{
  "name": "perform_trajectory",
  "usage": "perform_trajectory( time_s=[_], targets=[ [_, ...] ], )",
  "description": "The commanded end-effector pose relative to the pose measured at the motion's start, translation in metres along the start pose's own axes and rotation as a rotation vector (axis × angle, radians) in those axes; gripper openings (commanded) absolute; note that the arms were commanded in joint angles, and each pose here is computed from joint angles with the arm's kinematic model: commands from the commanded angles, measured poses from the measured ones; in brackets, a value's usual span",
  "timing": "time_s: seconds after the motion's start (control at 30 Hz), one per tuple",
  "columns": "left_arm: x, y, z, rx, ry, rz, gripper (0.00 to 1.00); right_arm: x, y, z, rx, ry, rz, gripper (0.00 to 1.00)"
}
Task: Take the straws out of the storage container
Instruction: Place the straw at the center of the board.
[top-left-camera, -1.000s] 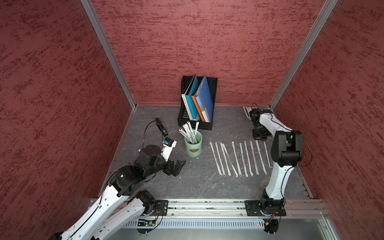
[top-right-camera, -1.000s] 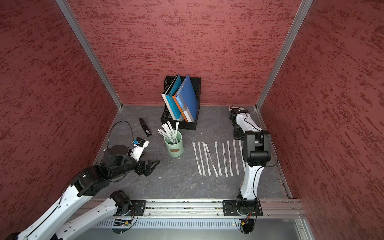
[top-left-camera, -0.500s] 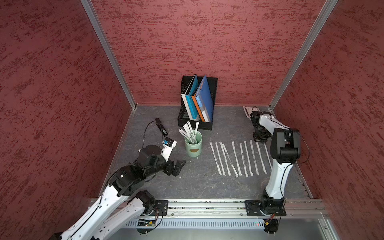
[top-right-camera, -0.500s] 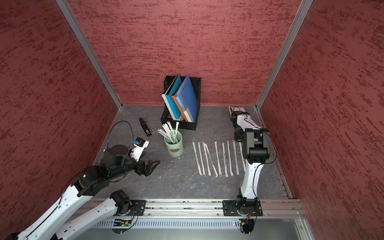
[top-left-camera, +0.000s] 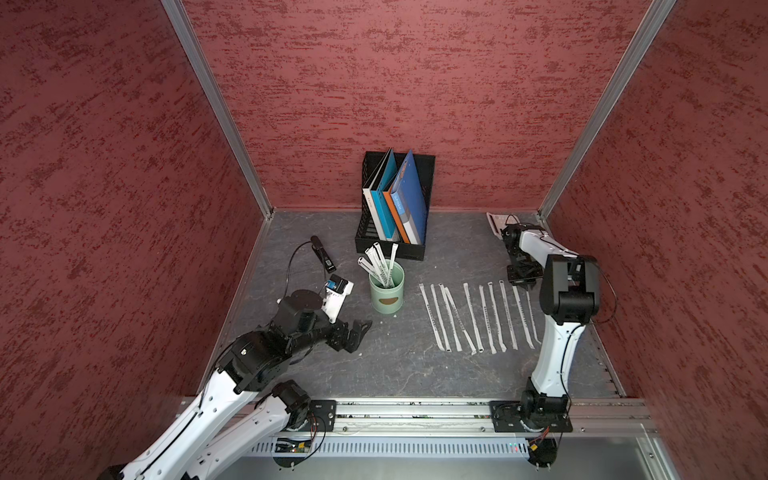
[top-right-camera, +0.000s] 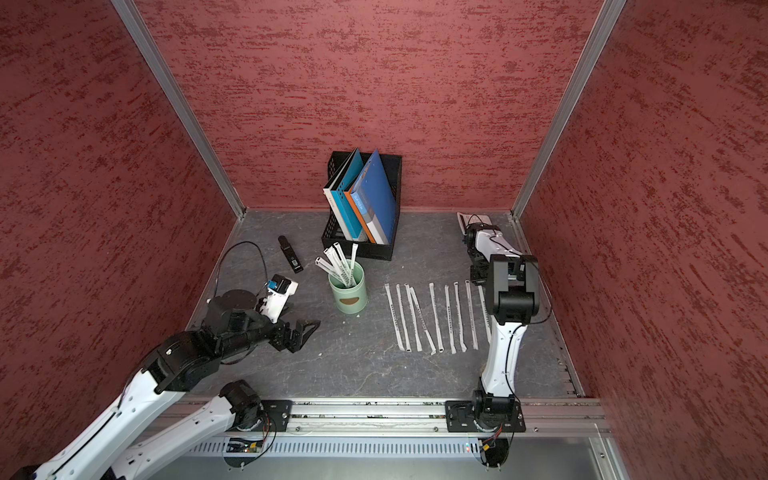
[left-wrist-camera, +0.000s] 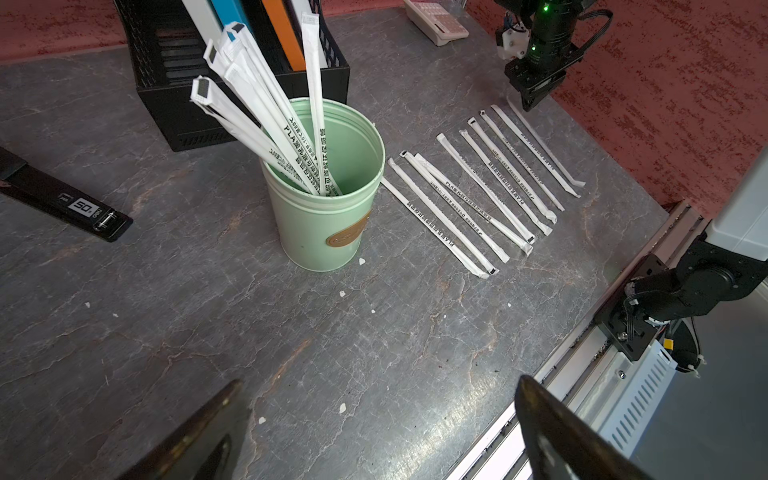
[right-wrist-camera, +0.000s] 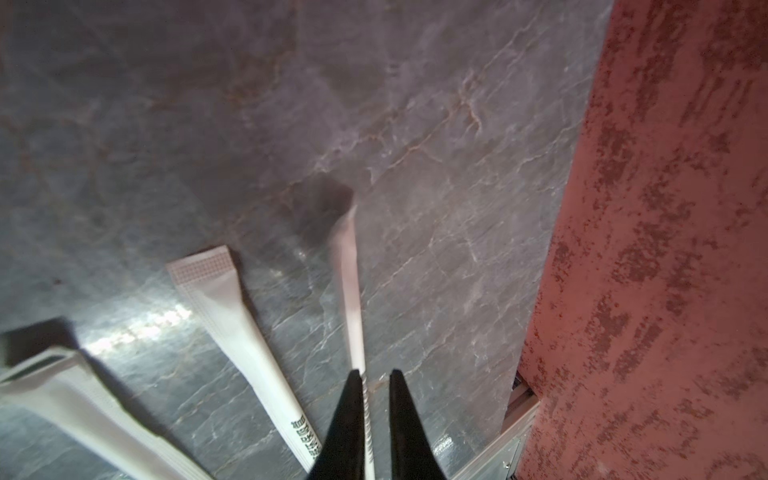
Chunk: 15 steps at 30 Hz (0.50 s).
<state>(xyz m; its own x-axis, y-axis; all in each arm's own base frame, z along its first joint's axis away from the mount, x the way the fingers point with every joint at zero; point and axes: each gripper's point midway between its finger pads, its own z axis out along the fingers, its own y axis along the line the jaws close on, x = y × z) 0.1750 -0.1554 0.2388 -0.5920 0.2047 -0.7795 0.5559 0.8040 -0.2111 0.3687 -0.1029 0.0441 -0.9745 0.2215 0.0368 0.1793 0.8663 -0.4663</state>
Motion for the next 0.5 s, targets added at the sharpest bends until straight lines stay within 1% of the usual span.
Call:
perform_trajectory(
  time_s=[0.0, 0.13, 0.23, 0.27, 0.37, 0.47],
  targets=[
    [-0.005, -0.003, -0.004, 0.014, -0.019, -0.002, 1.00, -0.009, -0.001, -0.002, -0.018, -0.019, 0.033, 0.13],
    [-0.005, -0.003, -0.004, 0.012, -0.020, -0.004, 1.00, -0.009, -0.004, -0.004, -0.014, -0.023, 0.036, 0.14],
    [-0.005, -0.002, -0.003, 0.013, -0.020, -0.003, 1.00, -0.010, -0.009, -0.020, -0.036, -0.062, 0.078, 0.14],
    [-0.005, -0.002, -0.003, 0.010, -0.020, -0.003, 0.99, -0.011, -0.009, -0.029, -0.058, -0.087, 0.093, 0.14],
    [-0.005, -0.002, -0.002, 0.009, -0.016, -0.003, 1.00, -0.010, -0.001, -0.074, -0.176, -0.215, 0.118, 0.16],
    [-0.005, -0.003, -0.002, 0.013, -0.017, -0.002, 1.00, 0.002, 0.023, -0.124, -0.273, -0.349, 0.085, 0.18]
  ],
)
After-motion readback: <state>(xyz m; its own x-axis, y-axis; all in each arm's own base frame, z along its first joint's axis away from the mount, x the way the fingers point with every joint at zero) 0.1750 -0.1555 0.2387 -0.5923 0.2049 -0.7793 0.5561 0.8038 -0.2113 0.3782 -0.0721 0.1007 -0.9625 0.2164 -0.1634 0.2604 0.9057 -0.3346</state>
